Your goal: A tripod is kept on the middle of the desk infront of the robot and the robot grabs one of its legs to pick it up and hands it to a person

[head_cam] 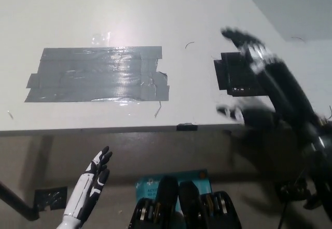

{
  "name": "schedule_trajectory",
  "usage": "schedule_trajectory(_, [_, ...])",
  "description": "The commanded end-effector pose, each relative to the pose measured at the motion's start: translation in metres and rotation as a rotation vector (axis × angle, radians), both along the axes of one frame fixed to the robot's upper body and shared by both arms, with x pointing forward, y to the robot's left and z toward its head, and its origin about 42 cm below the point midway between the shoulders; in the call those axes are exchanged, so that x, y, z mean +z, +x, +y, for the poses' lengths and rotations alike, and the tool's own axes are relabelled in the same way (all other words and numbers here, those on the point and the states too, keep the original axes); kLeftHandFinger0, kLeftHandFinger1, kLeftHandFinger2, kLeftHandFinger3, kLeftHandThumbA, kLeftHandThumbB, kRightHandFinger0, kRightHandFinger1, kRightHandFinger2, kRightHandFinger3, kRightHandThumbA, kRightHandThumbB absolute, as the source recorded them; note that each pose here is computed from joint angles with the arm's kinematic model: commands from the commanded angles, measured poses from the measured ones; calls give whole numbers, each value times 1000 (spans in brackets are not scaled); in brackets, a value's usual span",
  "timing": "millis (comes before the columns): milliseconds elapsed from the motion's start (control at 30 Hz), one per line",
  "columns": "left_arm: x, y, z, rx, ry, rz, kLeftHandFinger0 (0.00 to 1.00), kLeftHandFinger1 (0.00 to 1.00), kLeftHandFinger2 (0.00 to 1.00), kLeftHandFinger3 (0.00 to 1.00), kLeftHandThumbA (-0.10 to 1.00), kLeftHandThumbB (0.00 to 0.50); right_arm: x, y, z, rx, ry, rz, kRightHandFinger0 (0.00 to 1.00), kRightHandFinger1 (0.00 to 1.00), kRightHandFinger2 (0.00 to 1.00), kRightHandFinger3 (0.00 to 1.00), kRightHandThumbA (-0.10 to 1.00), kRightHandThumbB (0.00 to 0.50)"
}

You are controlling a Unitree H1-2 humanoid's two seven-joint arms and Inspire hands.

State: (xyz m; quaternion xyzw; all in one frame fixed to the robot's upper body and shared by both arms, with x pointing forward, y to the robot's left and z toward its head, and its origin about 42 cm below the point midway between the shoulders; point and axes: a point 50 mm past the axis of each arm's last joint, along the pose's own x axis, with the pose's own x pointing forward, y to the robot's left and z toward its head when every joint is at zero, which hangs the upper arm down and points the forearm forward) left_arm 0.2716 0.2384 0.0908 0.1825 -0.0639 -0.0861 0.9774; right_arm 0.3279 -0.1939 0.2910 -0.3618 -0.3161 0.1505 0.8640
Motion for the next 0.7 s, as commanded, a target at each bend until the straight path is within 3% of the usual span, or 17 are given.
schedule_trajectory(0, [13, 7, 6, -11, 1, -72, 1000, 1000, 1000, 1000, 1000, 138, -3, -73, -26, 167, 339, 126, 1000, 1000, 1000, 1000, 916, 319])
schedule_trajectory(133, [9, 1, 8, -7, -6, -60, 1000, 1000, 1000, 1000, 1000, 150, -62, -57, -18, 113, 493, 327, 1000, 1000, 1000, 1000, 916, 261])
schedule_trajectory(267, [8, -2, 9, -9, -3, -47, 1000, 1000, 1000, 1000, 1000, 144, -97, -44, -13, 44, 594, 445, 1000, 1000, 1000, 1000, 936, 238])
schedule_trajectory(433, [14, 13, 5, -5, -18, -83, 1000, 1000, 1000, 1000, 1000, 143, -116, -28, -3, 0, 645, 534, 1000, 1000, 1000, 1000, 848, 186])
schedule_trajectory(667, [17, 12, 7, -7, -2, -84, 1000, 1000, 1000, 1000, 1000, 99, -139, -20, -1, -4, 625, 626, 1000, 1000, 1000, 1000, 890, 195])
